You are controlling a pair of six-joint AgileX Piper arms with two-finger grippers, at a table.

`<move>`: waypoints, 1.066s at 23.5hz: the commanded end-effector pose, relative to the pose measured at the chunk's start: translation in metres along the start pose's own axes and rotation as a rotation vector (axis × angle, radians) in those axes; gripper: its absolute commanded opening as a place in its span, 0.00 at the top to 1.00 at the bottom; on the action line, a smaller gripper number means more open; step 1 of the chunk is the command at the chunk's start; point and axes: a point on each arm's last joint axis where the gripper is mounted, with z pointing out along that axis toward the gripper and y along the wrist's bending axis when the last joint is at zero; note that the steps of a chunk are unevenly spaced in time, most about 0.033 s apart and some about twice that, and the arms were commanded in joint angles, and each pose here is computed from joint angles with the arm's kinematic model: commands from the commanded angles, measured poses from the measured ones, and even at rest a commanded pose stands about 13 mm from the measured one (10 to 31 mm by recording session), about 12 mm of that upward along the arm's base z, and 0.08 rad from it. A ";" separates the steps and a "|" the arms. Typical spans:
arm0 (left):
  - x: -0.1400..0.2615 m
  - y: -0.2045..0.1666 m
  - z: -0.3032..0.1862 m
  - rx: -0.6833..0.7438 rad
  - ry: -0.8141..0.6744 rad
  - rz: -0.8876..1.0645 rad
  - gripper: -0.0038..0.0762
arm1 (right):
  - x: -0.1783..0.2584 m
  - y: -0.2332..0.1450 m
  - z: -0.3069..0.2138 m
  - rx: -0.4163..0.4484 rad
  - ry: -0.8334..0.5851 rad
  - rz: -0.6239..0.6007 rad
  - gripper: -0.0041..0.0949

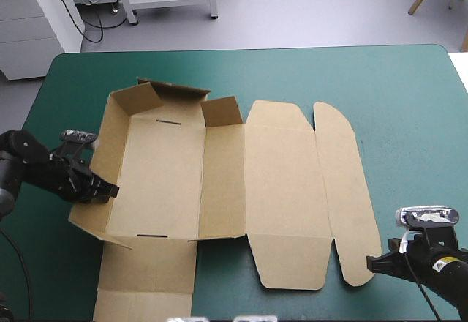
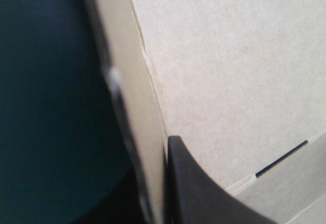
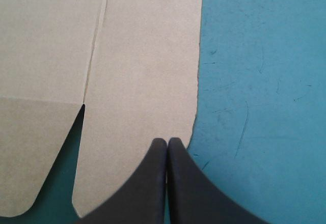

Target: Fold the box

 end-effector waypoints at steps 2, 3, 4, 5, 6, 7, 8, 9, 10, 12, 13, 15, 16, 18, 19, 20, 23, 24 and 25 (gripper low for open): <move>-0.048 -0.049 -0.045 -0.165 -0.146 0.269 0.96 | -0.010 0.001 -0.004 -0.002 -0.067 0.003 0.98; -0.063 -0.066 -0.050 -0.206 -0.193 0.341 0.96 | -0.010 0.001 -0.004 -0.002 -0.067 0.003 0.98; -0.076 -0.085 -0.054 -0.238 -0.239 0.437 0.96 | -0.010 0.001 -0.004 -0.002 -0.067 0.003 0.98; -0.082 -0.094 -0.055 -0.253 -0.264 0.483 0.96 | -0.010 0.001 -0.004 -0.002 -0.067 0.003 0.98; -0.093 -0.111 -0.057 -0.275 -0.305 0.557 0.96 | -0.010 0.001 -0.004 -0.002 -0.067 0.003 0.98; -0.098 -0.120 -0.056 -0.290 -0.320 0.603 0.96 | -0.010 0.001 -0.004 -0.002 -0.067 0.003 0.98; -0.105 -0.133 -0.054 -0.319 -0.339 0.665 0.96 | -0.010 0.001 -0.004 -0.002 -0.067 0.003 0.98; -0.108 -0.141 -0.055 -0.348 -0.354 0.711 0.96 | -0.010 0.001 -0.004 -0.002 -0.067 0.003 0.98; -0.113 -0.153 -0.051 -0.391 -0.368 0.785 0.96 | -0.010 0.001 -0.004 -0.002 -0.067 0.003 0.98; -0.116 -0.173 -0.050 -0.445 -0.431 0.898 0.96 | -0.010 0.001 -0.004 -0.002 -0.067 0.003 0.98; -0.116 -0.181 -0.049 -0.459 -0.457 0.934 0.96 | -0.010 0.001 -0.004 -0.002 -0.067 0.003 0.98; -0.117 -0.193 -0.050 -0.483 -0.509 0.996 0.96 | -0.010 0.001 -0.004 -0.002 -0.067 0.003 0.98; -0.118 -0.200 -0.050 -0.495 -0.537 1.032 0.96 | -0.010 0.001 -0.004 -0.002 -0.067 0.003 0.98; -0.118 -0.214 -0.049 -0.509 -0.589 1.106 0.96 | -0.010 0.001 -0.004 -0.002 -0.067 0.003 0.98; -0.118 -0.221 -0.047 -0.517 -0.607 1.158 0.96 | -0.010 0.001 -0.004 -0.002 -0.067 0.003 0.98; -0.117 -0.228 -0.047 -0.525 -0.622 1.213 0.96 | -0.010 0.001 -0.004 -0.002 -0.067 0.003 0.98; -0.113 -0.248 -0.041 -0.532 -0.659 1.339 0.96 | -0.010 0.001 -0.004 -0.002 -0.067 0.003 0.98; -0.111 -0.253 -0.040 -0.531 -0.671 1.364 0.96 | -0.010 0.001 -0.004 -0.002 -0.067 0.003 0.98; -0.110 -0.261 -0.038 -0.534 -0.687 1.403 0.96 | -0.010 0.001 -0.004 -0.002 -0.067 0.003 0.98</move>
